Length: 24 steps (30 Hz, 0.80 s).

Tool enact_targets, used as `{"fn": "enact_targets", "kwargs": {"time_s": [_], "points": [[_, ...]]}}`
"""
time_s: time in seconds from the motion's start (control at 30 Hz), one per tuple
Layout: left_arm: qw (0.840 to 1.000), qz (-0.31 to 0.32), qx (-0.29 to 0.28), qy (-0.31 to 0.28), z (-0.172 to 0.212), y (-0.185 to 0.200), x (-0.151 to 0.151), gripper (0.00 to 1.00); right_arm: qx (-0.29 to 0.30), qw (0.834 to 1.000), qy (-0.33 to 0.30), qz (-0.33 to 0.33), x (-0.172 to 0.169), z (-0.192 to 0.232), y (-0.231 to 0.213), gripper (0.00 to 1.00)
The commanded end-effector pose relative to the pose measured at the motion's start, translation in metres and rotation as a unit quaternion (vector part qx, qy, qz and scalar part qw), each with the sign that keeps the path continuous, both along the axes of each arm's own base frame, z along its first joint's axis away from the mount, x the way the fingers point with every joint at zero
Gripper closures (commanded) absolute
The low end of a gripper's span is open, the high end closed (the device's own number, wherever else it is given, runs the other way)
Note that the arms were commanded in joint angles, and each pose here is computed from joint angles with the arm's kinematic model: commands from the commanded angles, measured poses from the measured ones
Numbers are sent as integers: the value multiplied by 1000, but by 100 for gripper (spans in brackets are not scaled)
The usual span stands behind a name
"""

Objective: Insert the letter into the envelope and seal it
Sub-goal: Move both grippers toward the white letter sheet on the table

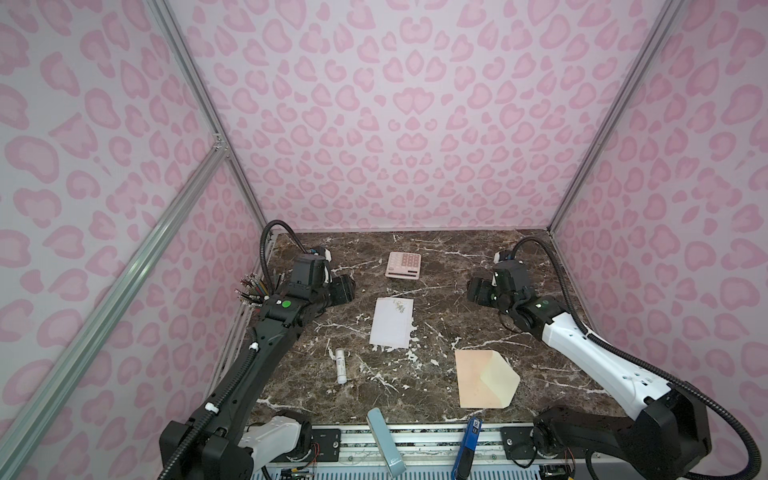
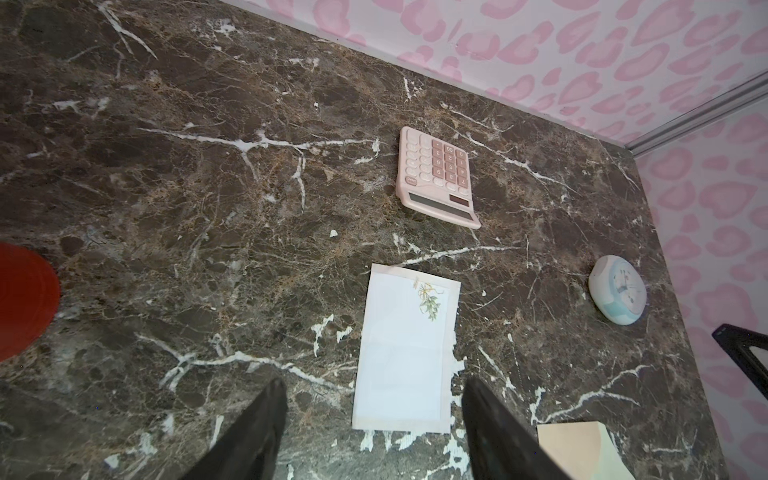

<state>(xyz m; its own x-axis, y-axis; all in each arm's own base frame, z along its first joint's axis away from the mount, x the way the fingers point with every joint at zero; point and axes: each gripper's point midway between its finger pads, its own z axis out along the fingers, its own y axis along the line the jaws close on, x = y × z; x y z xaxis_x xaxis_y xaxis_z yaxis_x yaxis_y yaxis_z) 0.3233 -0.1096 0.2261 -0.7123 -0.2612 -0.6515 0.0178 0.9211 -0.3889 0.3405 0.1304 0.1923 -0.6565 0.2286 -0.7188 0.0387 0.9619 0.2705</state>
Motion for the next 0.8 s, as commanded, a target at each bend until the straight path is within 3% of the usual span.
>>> {"fn": "enact_targets", "kwargs": {"time_s": [0.0,0.37,0.77], "points": [[1000,12,-27,-5,2,-3,-8,31,19,1000,-18,9,-9,9,12,8],[995,-37,-58,70,-25,-23,-53,32,83,995,6,49,-29,9,59,12],[990,-62,-54,118,-57,-40,-41,31,75,988,69,114,-19,-41,113,18]]}}
